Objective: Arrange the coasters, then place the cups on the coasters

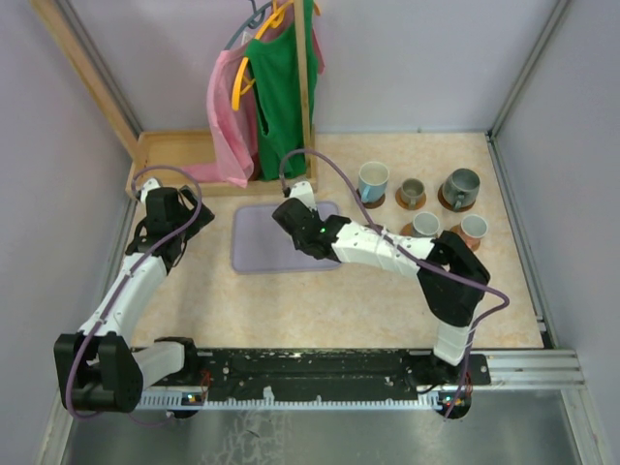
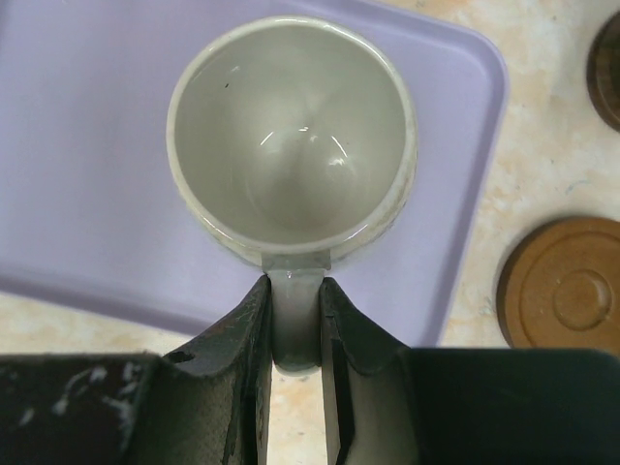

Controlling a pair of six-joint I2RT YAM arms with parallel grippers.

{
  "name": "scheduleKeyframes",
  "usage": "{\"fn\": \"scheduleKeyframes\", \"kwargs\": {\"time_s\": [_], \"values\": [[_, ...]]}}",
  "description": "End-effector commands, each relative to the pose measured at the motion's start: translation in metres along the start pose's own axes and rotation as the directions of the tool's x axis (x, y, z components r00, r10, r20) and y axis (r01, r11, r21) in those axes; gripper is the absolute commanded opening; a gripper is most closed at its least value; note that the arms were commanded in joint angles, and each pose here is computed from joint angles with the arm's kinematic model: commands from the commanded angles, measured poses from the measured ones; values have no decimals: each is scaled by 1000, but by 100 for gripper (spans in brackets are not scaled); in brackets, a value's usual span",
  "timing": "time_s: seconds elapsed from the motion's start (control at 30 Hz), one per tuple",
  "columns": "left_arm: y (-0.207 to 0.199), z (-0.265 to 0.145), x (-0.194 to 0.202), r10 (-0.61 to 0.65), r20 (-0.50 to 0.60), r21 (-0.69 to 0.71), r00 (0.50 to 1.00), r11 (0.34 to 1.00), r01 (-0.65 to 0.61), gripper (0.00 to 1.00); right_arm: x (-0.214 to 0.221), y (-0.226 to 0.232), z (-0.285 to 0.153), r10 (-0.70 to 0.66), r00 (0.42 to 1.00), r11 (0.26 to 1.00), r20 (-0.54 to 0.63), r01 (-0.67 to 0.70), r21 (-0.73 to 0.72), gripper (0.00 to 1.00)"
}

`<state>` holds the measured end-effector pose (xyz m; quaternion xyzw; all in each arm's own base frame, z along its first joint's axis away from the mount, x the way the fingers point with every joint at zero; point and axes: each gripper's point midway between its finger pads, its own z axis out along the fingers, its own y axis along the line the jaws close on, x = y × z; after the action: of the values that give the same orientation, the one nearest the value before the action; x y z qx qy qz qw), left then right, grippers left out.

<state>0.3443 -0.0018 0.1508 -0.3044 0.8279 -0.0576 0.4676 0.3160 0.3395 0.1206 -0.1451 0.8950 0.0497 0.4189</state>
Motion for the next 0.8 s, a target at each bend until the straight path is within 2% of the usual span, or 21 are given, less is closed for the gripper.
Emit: {"fn": "scheduleKeyframes", "kwargs": {"time_s": [0.0,0.43,0.77], "values": [[3,-3,-1,-3,9,5,1000,1000,3,100,-60,-15,-37,134,971,991,199,-137,3,0],[3,1,4,-1,-11,6,1000,1000,1,100,-48,-105,-80,251,924,951,288,-290,103,0],[5,3,7,7,-18,-3,1000,1000,-8,100,-23,-153,-89,290,898,916,330,-360,176,0]]}}
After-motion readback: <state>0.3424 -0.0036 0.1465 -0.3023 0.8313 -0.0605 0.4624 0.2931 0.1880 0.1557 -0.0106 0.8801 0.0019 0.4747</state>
